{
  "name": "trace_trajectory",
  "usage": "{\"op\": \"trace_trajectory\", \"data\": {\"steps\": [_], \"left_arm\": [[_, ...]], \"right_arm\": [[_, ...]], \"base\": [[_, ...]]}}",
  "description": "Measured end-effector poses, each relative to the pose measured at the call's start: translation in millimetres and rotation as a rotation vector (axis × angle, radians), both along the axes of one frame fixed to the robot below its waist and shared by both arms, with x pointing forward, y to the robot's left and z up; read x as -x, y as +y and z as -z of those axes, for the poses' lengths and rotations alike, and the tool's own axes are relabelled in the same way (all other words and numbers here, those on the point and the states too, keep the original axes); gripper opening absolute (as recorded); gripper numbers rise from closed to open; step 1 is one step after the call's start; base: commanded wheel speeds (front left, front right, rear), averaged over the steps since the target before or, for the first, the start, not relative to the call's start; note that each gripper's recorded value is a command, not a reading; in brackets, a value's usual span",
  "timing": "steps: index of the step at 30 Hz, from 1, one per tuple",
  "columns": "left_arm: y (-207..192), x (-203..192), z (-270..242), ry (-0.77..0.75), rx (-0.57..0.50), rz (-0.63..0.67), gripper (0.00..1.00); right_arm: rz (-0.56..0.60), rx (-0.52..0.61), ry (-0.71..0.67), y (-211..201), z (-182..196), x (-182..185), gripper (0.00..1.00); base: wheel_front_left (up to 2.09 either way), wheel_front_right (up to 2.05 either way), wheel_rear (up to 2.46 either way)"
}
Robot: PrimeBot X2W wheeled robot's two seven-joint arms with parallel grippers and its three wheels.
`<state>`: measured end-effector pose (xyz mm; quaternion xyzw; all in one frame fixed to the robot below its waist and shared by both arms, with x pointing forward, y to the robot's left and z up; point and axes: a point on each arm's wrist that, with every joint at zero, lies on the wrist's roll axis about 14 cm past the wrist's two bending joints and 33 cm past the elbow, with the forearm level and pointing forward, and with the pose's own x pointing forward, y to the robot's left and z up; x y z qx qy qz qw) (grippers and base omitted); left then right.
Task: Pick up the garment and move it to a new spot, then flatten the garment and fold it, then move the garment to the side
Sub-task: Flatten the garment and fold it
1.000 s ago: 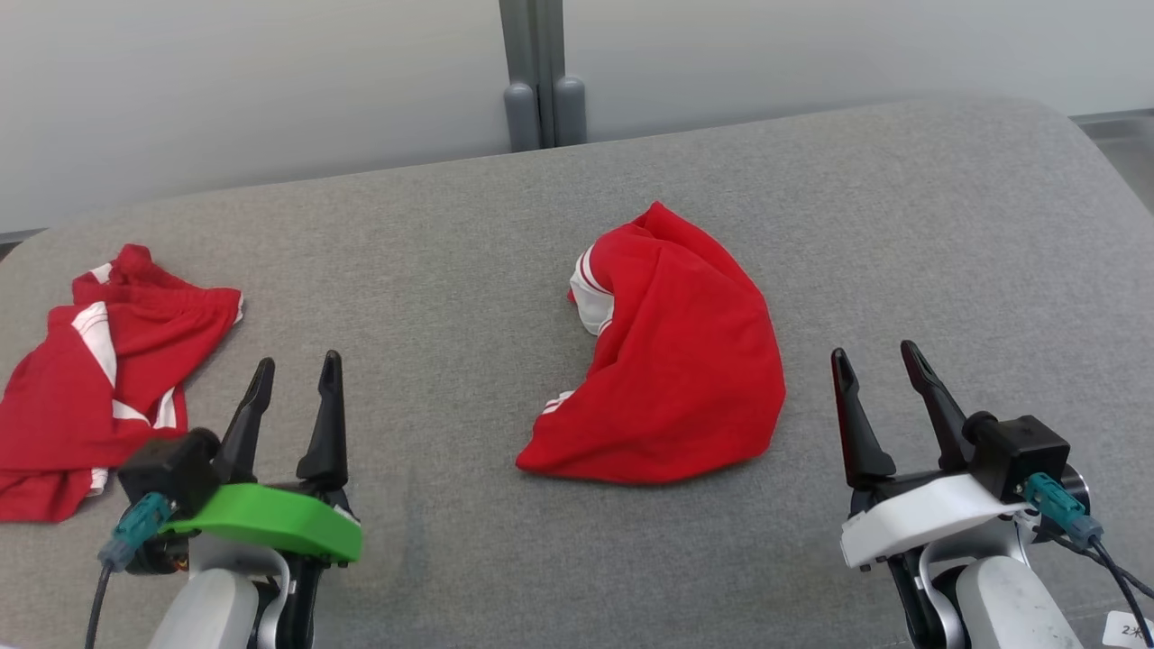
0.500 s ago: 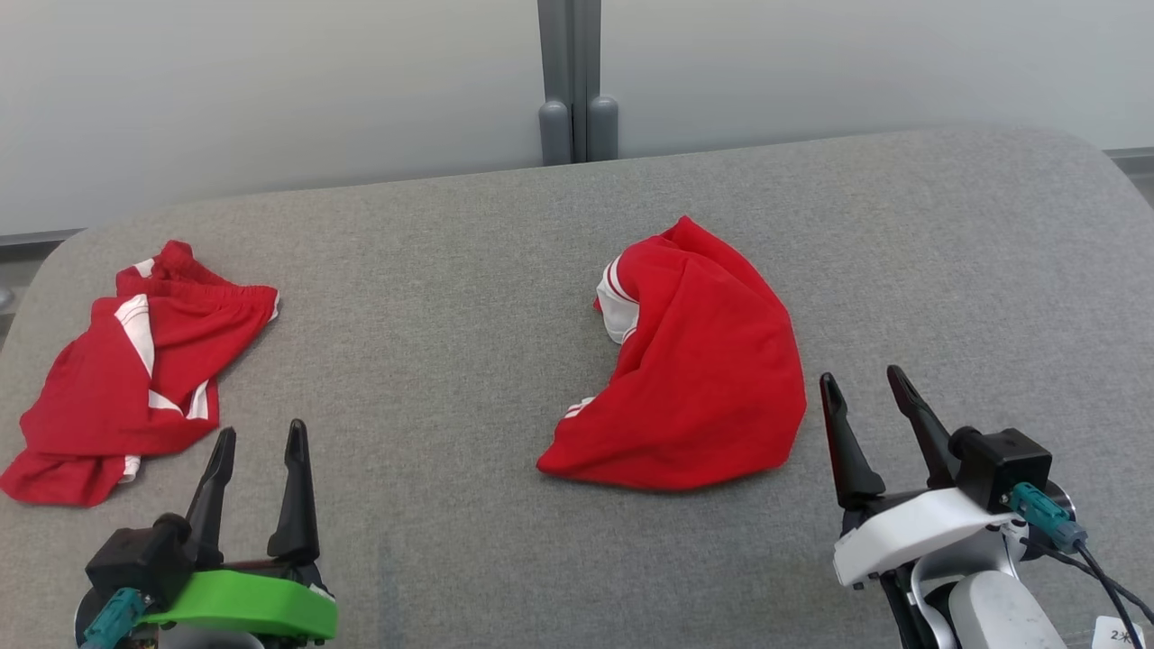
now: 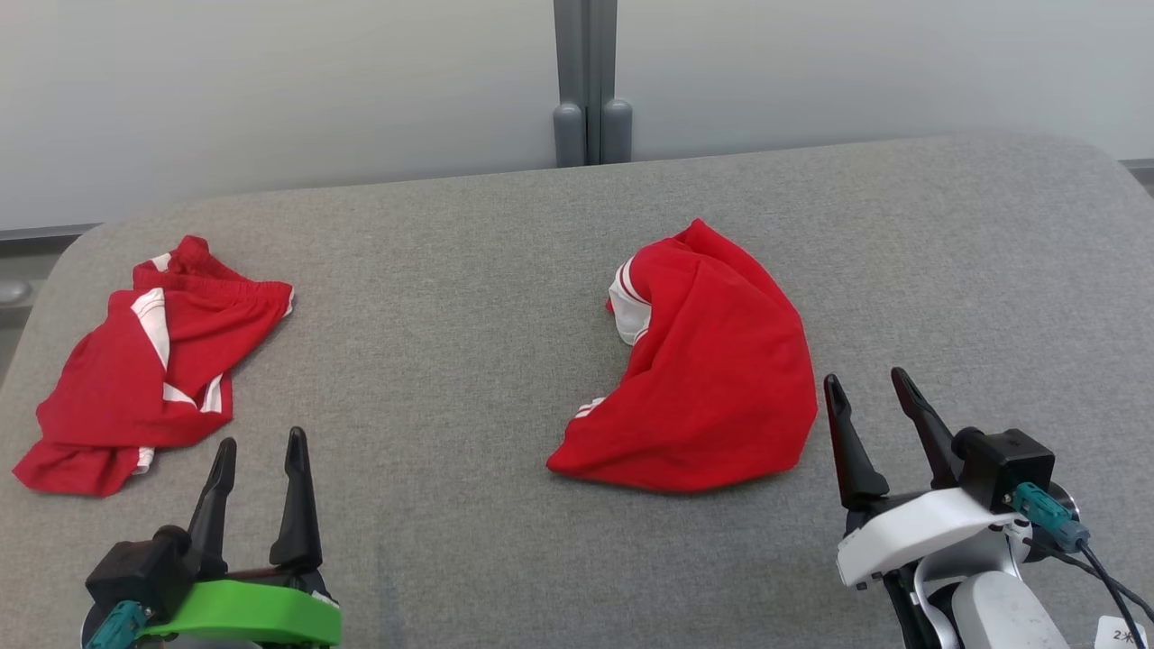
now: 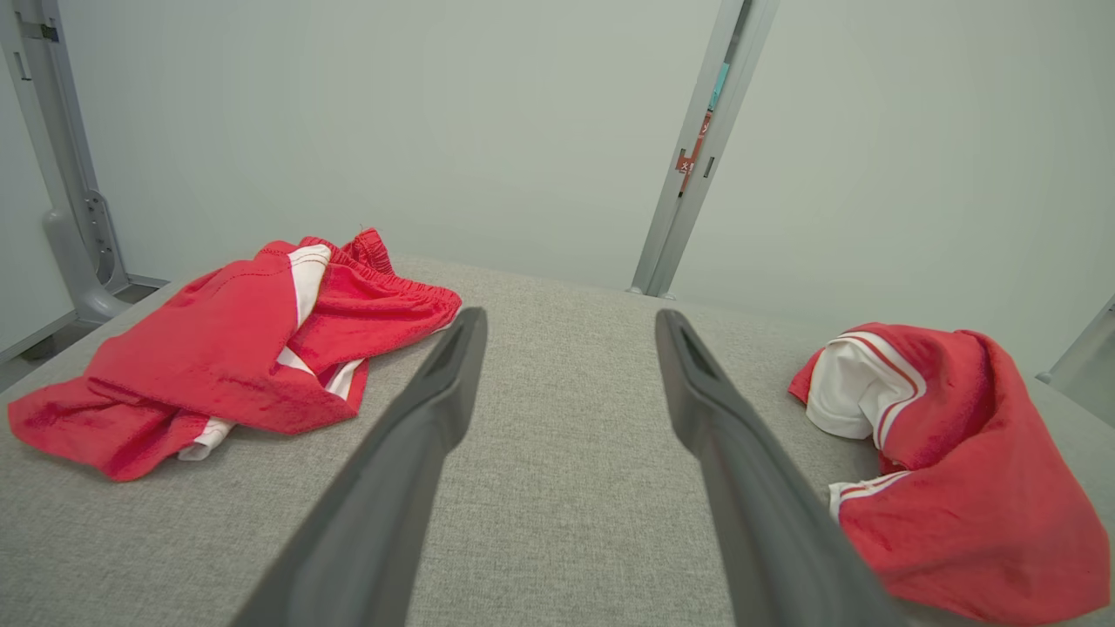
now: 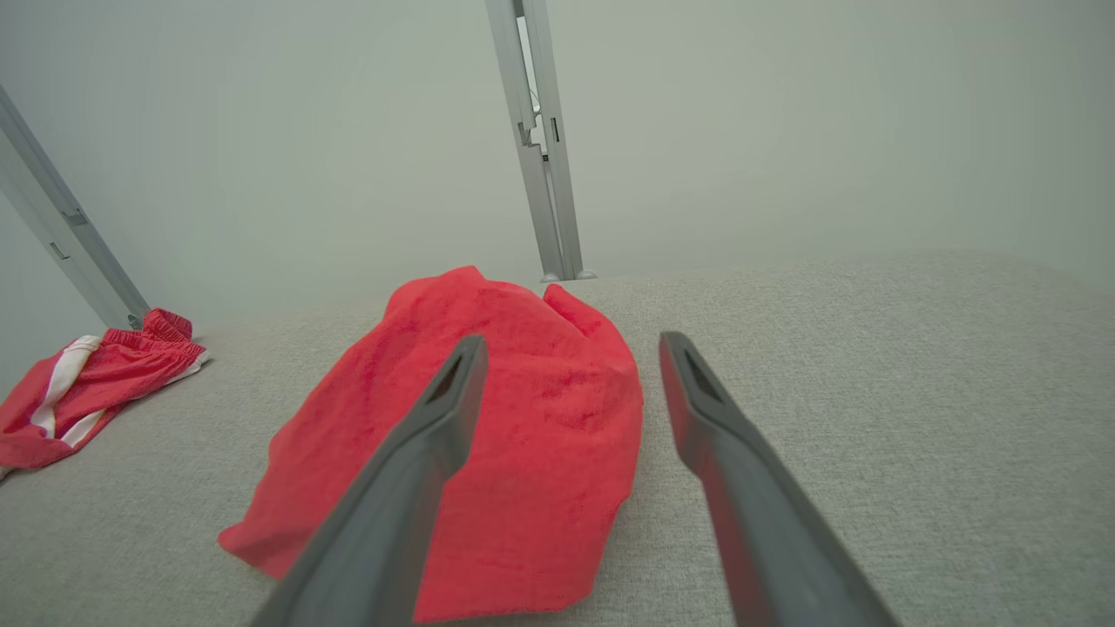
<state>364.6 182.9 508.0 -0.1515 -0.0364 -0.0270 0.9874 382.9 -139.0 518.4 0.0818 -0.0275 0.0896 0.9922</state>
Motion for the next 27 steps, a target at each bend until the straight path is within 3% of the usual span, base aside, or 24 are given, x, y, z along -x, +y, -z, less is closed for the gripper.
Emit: {"op": "trace_trajectory", "data": {"steps": [9,15,18,27], "left_arm": [[2.0,2.3,7.9,0.022,0.005,-0.01,1.0],[2.5,4.2,12.7,0.036,0.006,-0.013,1.0],[4.3,6.2,17.5,0.05,0.006,-0.013,1.0],[12.8,7.2,22.2,0.063,0.017,-0.041,1.0]], "right_arm": [[-0.037,0.022,0.024,10.7,-5.3,-11.8,1.0],[-0.091,0.074,0.163,23.6,-13.3,-50.7,1.0],[-0.239,0.197,0.295,72.1,-26.6,-79.5,1.0],[-0.269,0.32,0.514,83.5,1.7,-106.3,1.0]], "base": [[0.0,0.0,0.0],[0.0,0.0,0.0],[0.0,0.0,0.0],[0.0,0.0,0.0]]}}
